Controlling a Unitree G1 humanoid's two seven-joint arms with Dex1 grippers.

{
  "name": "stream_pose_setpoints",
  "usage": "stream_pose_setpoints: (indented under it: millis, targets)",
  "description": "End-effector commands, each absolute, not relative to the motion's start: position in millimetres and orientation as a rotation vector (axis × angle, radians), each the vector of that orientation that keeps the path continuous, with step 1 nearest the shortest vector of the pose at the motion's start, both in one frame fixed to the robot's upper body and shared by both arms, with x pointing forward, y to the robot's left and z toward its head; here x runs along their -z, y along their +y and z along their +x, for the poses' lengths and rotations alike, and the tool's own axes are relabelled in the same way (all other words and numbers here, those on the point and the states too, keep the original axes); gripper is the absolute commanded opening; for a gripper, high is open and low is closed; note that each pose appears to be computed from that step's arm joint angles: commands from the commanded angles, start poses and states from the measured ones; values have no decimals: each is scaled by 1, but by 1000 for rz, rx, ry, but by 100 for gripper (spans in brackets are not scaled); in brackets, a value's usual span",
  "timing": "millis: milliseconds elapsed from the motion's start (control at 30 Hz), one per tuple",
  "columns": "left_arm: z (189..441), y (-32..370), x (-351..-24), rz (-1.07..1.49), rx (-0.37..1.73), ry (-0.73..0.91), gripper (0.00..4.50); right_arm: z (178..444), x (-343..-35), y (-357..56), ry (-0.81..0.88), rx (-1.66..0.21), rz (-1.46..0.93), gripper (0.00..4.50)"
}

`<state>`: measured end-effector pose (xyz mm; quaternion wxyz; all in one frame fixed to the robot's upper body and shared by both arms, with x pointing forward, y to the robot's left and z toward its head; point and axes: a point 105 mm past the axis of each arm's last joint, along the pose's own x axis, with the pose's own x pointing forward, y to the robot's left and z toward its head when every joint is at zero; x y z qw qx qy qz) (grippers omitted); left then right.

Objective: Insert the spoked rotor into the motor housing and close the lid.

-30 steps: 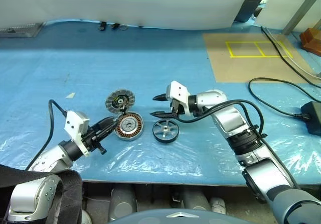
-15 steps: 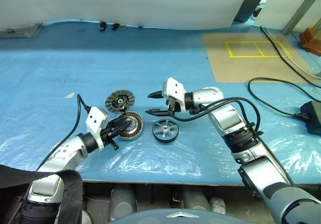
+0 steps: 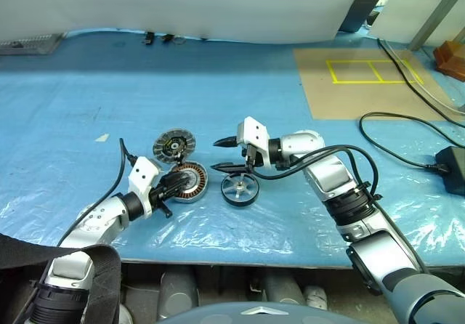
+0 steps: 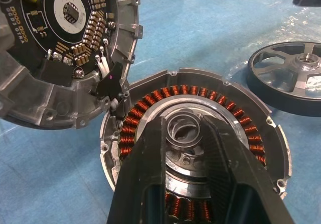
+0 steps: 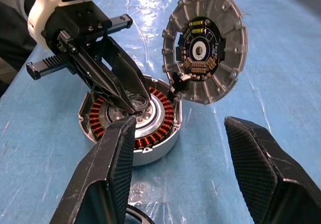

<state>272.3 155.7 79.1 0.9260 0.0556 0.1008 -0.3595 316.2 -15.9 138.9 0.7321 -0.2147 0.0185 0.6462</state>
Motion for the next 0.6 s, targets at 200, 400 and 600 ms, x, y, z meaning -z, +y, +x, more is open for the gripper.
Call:
stream_pose_setpoints:
  millis: [200, 400, 600]
  targets:
    - [272, 151, -86, 128, 766, 189, 68, 312, -152, -15, -21, -1436, -481, 288]
    - [271, 154, -84, 138, 765, 209, 68, 313, -152, -14, -19, -1433, -483, 288]
    - [271, 154, -83, 143, 768, 219, 68, 314, -148, -14, -10, -1431, -495, 288]
